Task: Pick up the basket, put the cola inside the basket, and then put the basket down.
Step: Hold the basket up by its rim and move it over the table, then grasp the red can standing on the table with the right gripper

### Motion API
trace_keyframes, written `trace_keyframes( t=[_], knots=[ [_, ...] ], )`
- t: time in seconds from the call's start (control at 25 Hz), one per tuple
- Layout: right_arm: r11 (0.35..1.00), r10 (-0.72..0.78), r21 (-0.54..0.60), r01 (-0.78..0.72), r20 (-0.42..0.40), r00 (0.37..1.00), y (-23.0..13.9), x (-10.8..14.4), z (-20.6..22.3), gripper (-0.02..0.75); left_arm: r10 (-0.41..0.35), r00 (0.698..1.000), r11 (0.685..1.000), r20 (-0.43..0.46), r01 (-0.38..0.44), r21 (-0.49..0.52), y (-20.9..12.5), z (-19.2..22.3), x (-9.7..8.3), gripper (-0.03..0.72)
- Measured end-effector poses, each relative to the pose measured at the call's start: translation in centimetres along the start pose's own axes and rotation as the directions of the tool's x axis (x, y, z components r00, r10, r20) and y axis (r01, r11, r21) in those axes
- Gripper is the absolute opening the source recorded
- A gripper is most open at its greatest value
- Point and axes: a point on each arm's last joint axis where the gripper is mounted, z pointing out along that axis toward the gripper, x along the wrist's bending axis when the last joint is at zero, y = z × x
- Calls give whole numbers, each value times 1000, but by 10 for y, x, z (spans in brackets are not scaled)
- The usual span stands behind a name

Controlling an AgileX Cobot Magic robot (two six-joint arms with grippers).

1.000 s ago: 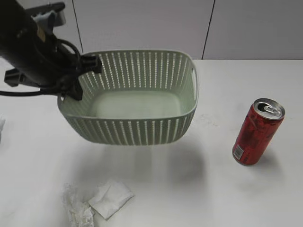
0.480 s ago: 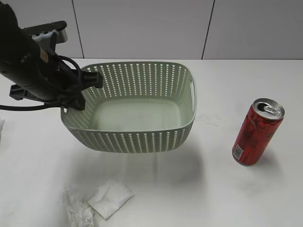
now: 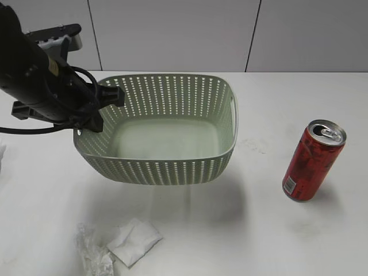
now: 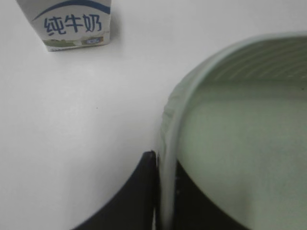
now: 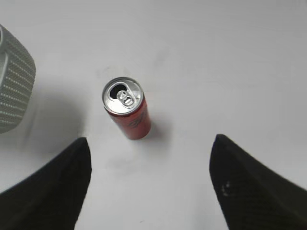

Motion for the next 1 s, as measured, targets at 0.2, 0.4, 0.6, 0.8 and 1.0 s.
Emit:
trace_keyframes(
  t=[0.2,0.4,0.6,0.8,1.0],
  knots=[
    [977,25,212,-24,-2,1000,31,-9,59,582,1,1000,1000,-1,-1,1,0,0,0,-1],
    [932,45,360,-43,2,999,43,-19,117,582,1,1000,999,-18,0,34,-2,11,1,-1],
    [893,46,448,-40,-2,999,43,-22,157,582,1,999,997,-40,2,76,-5,25,3,-1],
    [868,-17,496,31,-32,999,39,-7,186,582,-10,999,995,-46,15,100,-8,31,4,-1],
    [845,-82,530,77,-14,997,34,-5,206,582,-13,999,995,-45,17,102,-8,31,4,-1]
  ],
)
